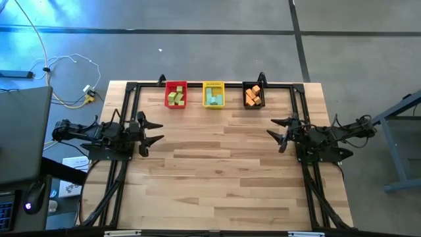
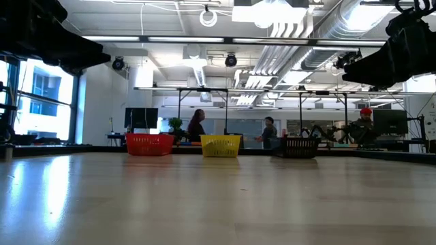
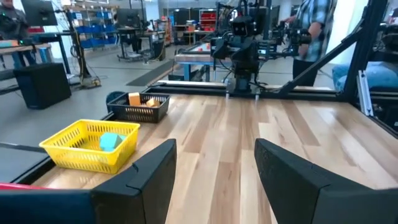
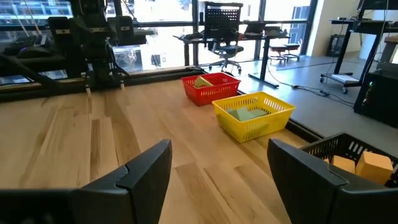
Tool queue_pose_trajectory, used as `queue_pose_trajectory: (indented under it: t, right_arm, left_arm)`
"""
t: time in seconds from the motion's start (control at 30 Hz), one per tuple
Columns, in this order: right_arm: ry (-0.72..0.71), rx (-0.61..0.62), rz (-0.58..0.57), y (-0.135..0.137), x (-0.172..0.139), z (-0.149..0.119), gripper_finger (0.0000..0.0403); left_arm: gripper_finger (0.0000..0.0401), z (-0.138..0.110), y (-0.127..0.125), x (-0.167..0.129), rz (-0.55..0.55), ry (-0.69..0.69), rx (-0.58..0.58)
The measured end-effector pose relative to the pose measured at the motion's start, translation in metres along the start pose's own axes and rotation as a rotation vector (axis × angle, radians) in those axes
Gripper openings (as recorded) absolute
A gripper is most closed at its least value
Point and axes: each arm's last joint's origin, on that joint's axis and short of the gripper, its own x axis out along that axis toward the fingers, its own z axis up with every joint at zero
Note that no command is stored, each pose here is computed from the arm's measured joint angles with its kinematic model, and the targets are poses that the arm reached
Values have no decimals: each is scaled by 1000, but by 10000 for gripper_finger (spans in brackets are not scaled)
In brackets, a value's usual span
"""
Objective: Sort & place blocks by color
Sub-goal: Return to Home Position
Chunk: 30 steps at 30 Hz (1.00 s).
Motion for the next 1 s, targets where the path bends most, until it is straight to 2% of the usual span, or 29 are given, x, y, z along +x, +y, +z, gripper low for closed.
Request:
queue_pose_trajectory:
  t: [1.0]
  right_arm:
    - [0, -2, 0, 0, 0, 0, 251]
  left_arm:
    - [204, -1, 0, 0, 3, 8, -2]
